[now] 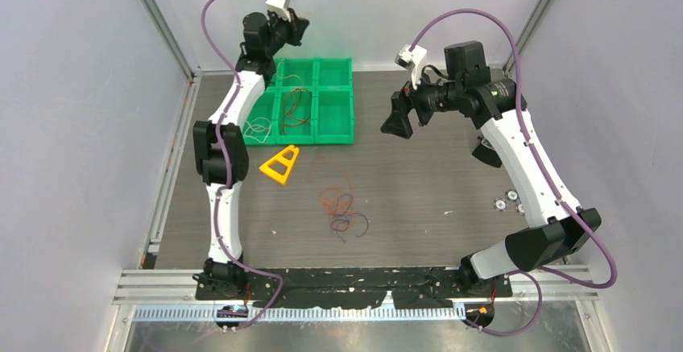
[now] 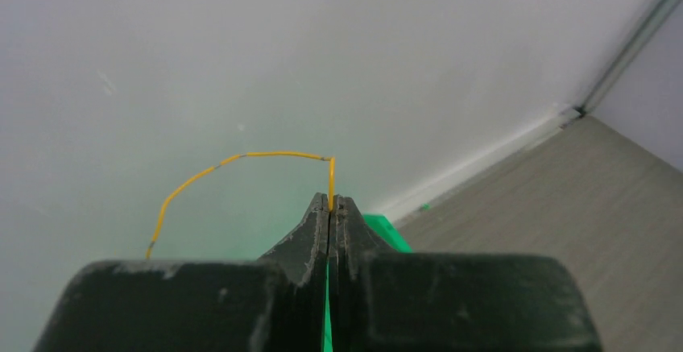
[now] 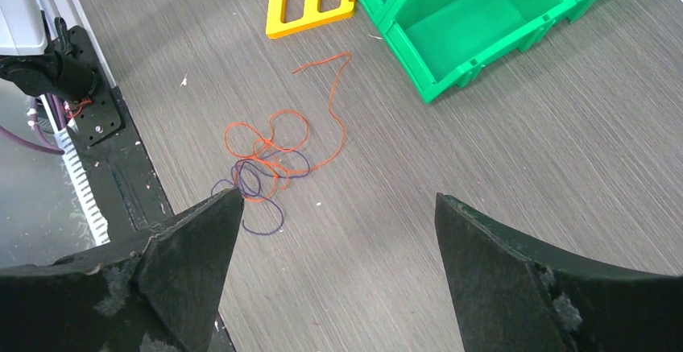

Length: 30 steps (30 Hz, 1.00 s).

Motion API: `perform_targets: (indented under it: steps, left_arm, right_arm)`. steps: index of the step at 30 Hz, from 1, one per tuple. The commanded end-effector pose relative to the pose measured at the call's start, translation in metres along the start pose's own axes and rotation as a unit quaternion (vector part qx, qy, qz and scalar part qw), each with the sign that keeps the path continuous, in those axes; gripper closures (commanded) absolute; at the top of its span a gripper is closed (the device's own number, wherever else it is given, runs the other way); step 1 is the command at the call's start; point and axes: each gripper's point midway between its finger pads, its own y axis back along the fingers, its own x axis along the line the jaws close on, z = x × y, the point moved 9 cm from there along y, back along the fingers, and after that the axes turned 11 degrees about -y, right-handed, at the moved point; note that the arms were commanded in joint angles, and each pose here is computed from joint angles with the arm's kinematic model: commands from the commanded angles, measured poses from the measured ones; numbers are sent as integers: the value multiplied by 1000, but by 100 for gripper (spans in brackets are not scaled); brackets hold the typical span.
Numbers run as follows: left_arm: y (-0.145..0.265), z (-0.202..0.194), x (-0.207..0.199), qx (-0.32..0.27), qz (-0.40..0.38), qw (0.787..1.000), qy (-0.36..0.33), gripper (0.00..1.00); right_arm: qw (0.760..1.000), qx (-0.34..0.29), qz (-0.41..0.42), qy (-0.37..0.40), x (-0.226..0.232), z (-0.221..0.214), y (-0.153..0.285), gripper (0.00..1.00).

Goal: Untangle the cables

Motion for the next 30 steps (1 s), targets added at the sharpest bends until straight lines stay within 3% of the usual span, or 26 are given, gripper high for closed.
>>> perform_targets:
  steps: [1,4,9,14,21,26,30]
  left_arm:
    - [12,-25,-25,38,-39,986,159,100]
    - [17,-49,-30,75,-55,976,195,100]
    - [33,-75,-14,139,13,957,254,100]
    - [48,-76,-2,163,60,930,323,100]
    - [41,-89,4,187,79,917,344,97]
    - [32,-103,2,192,47,908,369,98]
    - [21,-73,-11,113,-79,926,351,100]
  right_arm:
    - [1000,-16,-11,12,1,9,9,5]
    - [1000,-9,-13,9,0,6,11,5]
    - [1000,-1,-16,5,0,3,13,5]
    - [1000,0,-15,0,-1,0,12,5]
    - [1000,0,-15,-10,-4,2,8,5]
    - [1000,13,-17,-20,-4,0,9,5]
    - [999,20,-17,-27,-3,-3,9,5]
